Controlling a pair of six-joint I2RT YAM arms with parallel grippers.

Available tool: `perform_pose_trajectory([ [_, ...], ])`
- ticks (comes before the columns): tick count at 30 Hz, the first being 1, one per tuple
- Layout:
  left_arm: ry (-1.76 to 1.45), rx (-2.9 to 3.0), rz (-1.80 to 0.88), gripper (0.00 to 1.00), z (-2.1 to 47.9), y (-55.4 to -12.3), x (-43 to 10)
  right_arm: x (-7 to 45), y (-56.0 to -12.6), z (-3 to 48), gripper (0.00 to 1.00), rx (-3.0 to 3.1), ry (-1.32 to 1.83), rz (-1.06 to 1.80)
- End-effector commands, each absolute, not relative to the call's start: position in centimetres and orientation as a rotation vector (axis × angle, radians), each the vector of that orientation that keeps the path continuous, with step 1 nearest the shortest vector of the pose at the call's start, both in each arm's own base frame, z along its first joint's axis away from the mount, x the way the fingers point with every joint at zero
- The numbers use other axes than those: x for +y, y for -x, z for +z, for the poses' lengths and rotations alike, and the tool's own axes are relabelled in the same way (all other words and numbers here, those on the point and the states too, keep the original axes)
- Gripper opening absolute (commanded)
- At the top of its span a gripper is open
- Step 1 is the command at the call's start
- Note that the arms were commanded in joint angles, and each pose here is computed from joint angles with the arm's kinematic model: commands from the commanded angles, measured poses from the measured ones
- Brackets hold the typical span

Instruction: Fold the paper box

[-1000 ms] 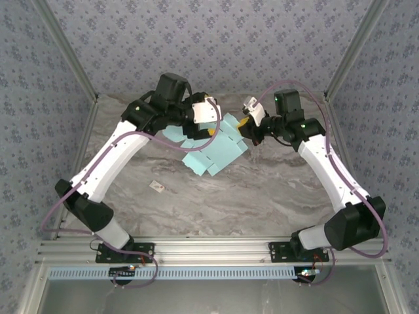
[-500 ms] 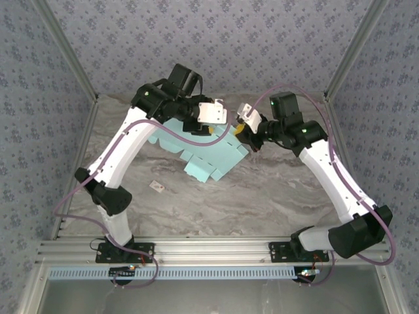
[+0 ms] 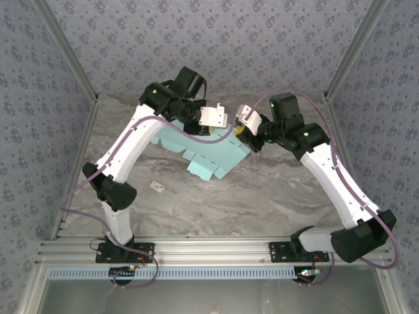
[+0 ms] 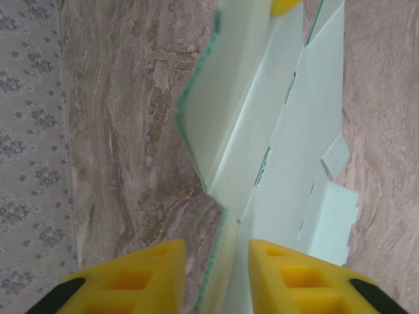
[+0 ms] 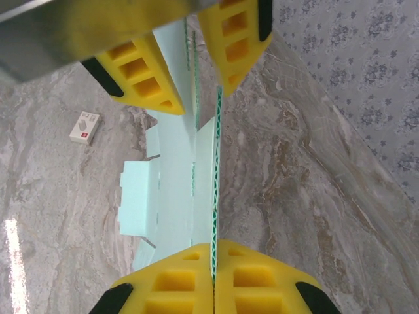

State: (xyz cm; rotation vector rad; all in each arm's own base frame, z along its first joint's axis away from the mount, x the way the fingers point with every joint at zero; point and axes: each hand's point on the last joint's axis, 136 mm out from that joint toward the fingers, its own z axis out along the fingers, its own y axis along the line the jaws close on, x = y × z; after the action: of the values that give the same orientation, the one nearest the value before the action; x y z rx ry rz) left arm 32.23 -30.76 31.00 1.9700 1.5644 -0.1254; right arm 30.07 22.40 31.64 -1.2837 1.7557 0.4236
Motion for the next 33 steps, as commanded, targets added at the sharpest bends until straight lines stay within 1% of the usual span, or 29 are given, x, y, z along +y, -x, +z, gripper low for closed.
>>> perform_pose_trajectory([
  [1,-1.962,1.566,-0.148,0.24,31.3,-32.3,-30.9,22.1,-29.6,32.7,0.0,1.723,1.29,0.386],
  [6,-1.953,1.572,-0.153,0.11,31.6,-32.1,-30.8,22.1,-29.9,32.9,0.01,1.717,1.279,0.374],
  [9,-1.935,1.576,-0.164,0.0,32.0,-32.0,-30.7,22.0,-30.2,33.3,0.07,1.725,1.25,0.365],
  [10,-1.921,1.585,-0.167,0.0,32.2,-32.0,-30.6,21.9,-30.3,33.6,0.11,1.728,1.234,0.363],
  [11,-1.907,1.593,-0.173,0.0,32.4,-32.0,-30.6,21.8,-30.4,33.9,0.17,1.731,1.215,0.365],
  [13,-1.873,1.613,-0.183,0.0,32.9,-32.0,-30.3,21.1,-30.8,35.1,0.38,1.737,1.141,0.355],
  [15,-1.821,1.645,-0.19,0.0,33.6,-32.1,-29.8,20.2,-30.8,36.5,0.52,1.726,1.063,0.362],
  [17,-1.754,1.684,-0.225,0.0,34.4,-32.1,-29.3,19.1,-30.7,38.2,0.61,1.692,0.992,0.396],
  [18,-1.712,1.707,-0.251,0.0,34.9,-32.1,-29.1,18.4,-30.6,38.9,0.71,1.681,0.953,0.415],
  [19,-1.662,1.729,-0.286,0.0,35.5,-32.0,-28.8,17.9,-30.4,39.5,0.78,1.667,0.924,0.441],
  [21,-1.546,1.776,-0.377,0.0,36.8,-32.0,-28.5,17.1,-30.6,39.8,0.81,1.642,0.874,0.495],
  [26,-1.276,1.837,-0.625,0.0,38.8,-32.3,-27.3,15.8,-31.8,38.7,0.81,1.607,0.804,0.613],
  [28,-1.184,1.836,-0.713,0.0,39.4,-32.5,-26.7,15.9,-32.3,38.6,0.81,1.574,0.816,0.62],
  [29,-1.15,1.833,-0.759,0.0,39.7,-32.4,-26.4,16.1,-32.6,37.1,0.81,1.588,0.818,0.635],
  [33,-1.042,1.833,-0.908,0.0,40.4,-31.9,-25.3,17.0,-33.6,35.7,0.8,1.56,0.855,0.719],
])
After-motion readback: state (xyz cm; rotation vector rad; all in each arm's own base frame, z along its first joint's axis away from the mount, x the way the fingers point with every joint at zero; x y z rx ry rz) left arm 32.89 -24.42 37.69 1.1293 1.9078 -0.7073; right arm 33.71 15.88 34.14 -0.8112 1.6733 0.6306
